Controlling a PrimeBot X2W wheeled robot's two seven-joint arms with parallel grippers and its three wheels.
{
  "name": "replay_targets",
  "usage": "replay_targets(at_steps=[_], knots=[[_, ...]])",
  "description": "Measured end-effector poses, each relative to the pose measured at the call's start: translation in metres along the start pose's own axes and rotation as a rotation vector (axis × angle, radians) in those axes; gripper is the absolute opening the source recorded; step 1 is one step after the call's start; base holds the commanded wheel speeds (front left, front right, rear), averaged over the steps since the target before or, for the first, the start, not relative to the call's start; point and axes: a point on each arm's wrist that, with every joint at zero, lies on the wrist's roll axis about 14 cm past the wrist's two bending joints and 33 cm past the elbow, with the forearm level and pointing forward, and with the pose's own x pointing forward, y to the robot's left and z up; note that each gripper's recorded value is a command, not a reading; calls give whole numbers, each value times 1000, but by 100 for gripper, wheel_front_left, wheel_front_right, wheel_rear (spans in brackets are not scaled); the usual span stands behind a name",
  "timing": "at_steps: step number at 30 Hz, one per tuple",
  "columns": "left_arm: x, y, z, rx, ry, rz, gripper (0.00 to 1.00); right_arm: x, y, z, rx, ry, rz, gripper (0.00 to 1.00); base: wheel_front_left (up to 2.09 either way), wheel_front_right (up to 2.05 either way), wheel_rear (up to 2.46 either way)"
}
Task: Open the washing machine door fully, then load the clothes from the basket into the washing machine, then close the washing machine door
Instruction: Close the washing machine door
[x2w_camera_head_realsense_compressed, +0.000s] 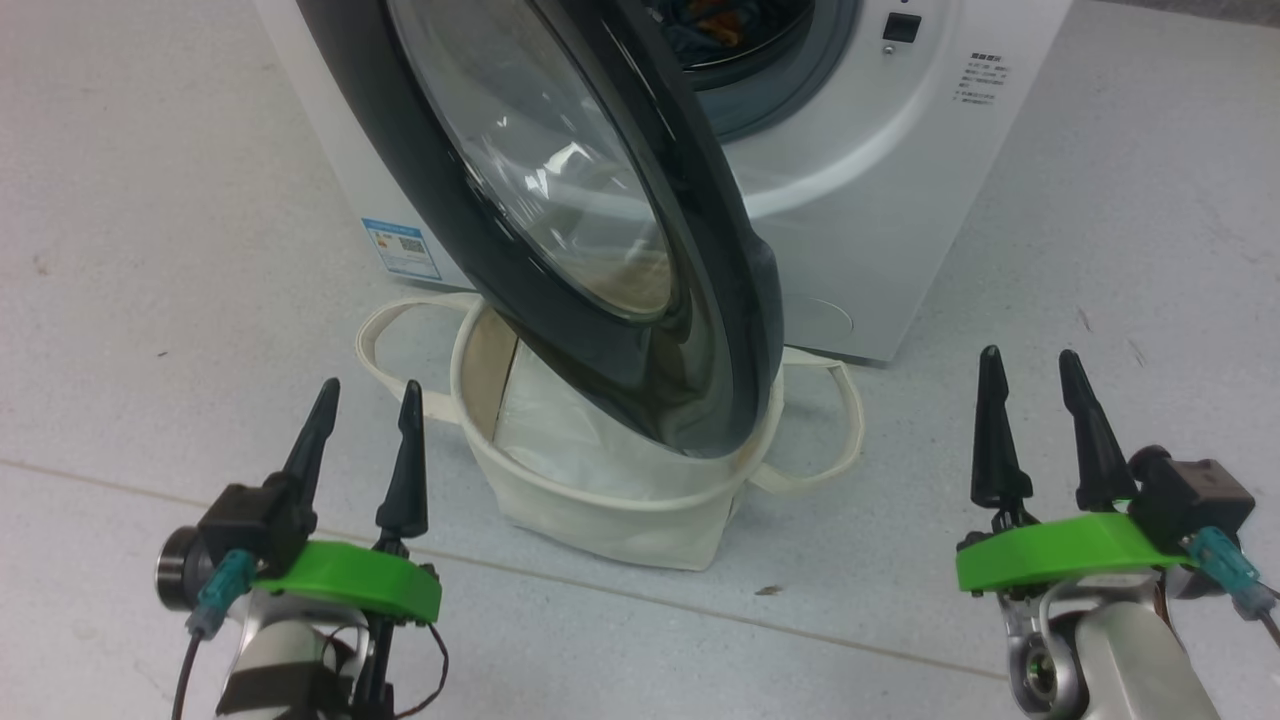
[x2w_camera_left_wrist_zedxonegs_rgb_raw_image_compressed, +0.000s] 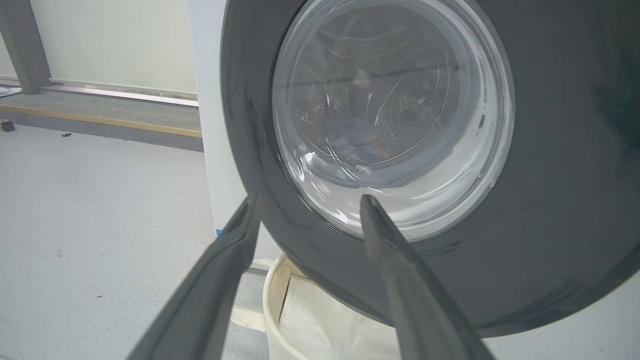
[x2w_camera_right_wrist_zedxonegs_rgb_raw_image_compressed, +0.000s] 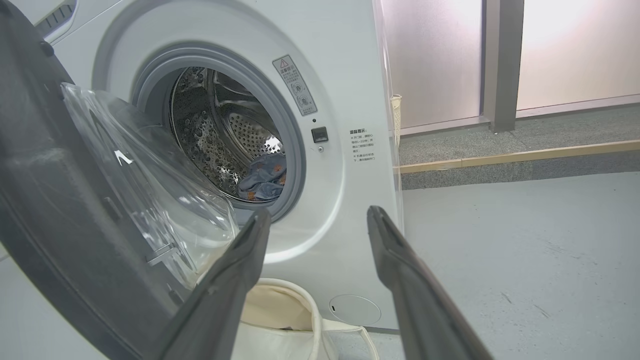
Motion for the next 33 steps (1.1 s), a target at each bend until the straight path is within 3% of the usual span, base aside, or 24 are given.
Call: replay_targets(at_steps=[8, 12, 18, 22, 23, 24, 29, 33], knots=[[0, -1, 0, -3, 0, -12, 100, -1, 2, 1, -35, -2, 10, 100, 0, 0, 0], [-1, 0, -2, -5, 6, -9, 100, 4, 11, 25, 35, -83, 30, 100, 0, 0, 0], [-4, 2, -2, -13, 7, -1, 100, 3, 95, 79, 98, -249, 285, 100, 0, 0, 0], [-6, 2, 0, -17, 3, 0, 100, -15, 154, 76, 120, -232, 485, 100, 0, 0, 0], [-7, 2, 1, -18, 1, -1, 100, -20, 162, 69, 112, -205, 519, 37, 0, 0, 0], [-7, 2, 2, -17, -1, -2, 100, -25, 169, 57, 97, -167, 552, 0, 0, 0, 0], [-11, 4, 5, -16, -8, 3, 100, -33, 167, -4, 19, 23, 569, 0, 0, 0, 0], [-12, 6, 4, -13, -2, 7, 100, -22, 155, -23, -34, 72, 537, 0, 0, 0, 0]])
